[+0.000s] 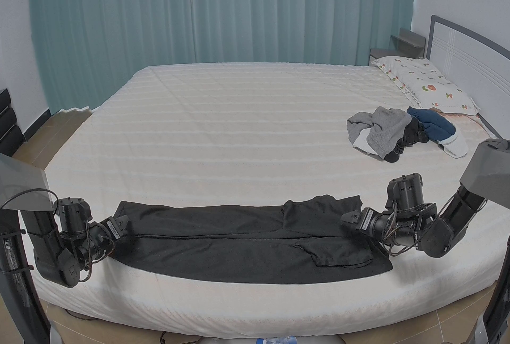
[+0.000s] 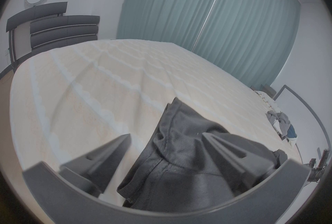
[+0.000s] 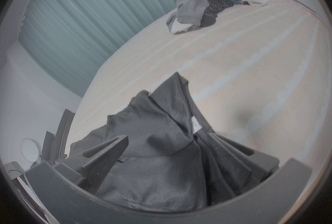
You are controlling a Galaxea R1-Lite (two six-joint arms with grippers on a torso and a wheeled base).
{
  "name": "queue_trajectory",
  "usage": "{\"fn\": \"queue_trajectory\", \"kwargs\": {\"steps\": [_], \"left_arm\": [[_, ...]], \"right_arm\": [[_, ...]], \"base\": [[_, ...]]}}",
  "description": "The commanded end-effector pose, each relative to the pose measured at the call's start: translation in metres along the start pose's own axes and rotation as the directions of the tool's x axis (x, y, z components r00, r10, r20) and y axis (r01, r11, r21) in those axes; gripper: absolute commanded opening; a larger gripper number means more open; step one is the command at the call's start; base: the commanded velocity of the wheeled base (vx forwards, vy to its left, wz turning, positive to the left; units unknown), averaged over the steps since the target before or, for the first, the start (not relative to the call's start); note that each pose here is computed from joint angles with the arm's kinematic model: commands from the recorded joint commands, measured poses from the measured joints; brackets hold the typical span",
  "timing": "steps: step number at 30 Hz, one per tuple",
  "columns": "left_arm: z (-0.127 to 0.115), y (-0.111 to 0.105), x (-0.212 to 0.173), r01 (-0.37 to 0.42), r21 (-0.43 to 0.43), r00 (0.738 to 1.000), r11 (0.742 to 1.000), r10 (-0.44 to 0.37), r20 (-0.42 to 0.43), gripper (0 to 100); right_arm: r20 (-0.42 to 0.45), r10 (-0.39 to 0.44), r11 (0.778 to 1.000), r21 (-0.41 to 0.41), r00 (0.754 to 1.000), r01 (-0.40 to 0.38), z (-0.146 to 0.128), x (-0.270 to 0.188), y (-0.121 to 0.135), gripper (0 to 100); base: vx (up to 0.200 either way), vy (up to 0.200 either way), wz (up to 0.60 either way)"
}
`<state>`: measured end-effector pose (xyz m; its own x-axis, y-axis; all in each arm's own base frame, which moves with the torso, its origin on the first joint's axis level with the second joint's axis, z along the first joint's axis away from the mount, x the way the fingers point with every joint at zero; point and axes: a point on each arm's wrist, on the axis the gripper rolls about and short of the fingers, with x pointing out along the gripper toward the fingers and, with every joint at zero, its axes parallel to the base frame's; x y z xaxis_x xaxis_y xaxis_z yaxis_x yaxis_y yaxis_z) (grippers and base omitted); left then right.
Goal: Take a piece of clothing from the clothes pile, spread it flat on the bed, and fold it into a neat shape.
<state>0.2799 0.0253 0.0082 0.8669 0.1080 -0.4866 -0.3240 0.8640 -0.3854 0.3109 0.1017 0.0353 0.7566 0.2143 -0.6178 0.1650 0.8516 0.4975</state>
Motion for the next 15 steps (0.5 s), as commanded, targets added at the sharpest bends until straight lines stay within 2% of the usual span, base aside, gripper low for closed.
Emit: {"fn": "queue_trajectory", "kwargs": {"steps": [1,6,8,9,11,15], "left_arm": [[0.020,0.002,-0.008,0.022,-0.024,0.998,0.999,-0.020,0.055,100],[0.033,-0.001,-0.002,0.079,-0.030,0.997,0.996,-0.079,0.014,100],[0.048,-0.002,0.003,0.119,-0.062,0.989,0.991,-0.124,-0.083,100],[0.049,-0.002,0.004,0.118,-0.063,0.988,0.991,-0.124,-0.088,100],[0.059,-0.001,0.008,0.128,-0.081,0.976,0.988,-0.140,-0.166,100],[0.070,-0.004,0.021,0.128,-0.044,0.968,0.991,-0.135,-0.210,100]], "right_arm": [[0.043,0.017,1.000,0.014,0.999,-0.017,0.014,-0.012,0.001,100],[0.031,0.028,0.999,0.015,0.999,-0.029,0.013,-0.011,0.001,100],[0.025,0.043,0.999,0.019,0.999,-0.043,0.013,-0.011,0.003,100],[0.024,0.044,0.999,0.019,0.999,-0.044,0.013,-0.011,0.003,100],[0.028,0.053,0.998,0.024,0.998,-0.054,0.014,-0.012,0.004,100],[0.026,0.055,0.998,0.022,0.998,-0.056,0.013,-0.012,0.004,100]], "base": [[0.000,0.000,0.00],[0.000,0.000,0.00],[0.000,0.000,0.00],[0.000,0.000,0.00],[0.000,0.000,0.00],[0.000,0.000,0.00]]}}
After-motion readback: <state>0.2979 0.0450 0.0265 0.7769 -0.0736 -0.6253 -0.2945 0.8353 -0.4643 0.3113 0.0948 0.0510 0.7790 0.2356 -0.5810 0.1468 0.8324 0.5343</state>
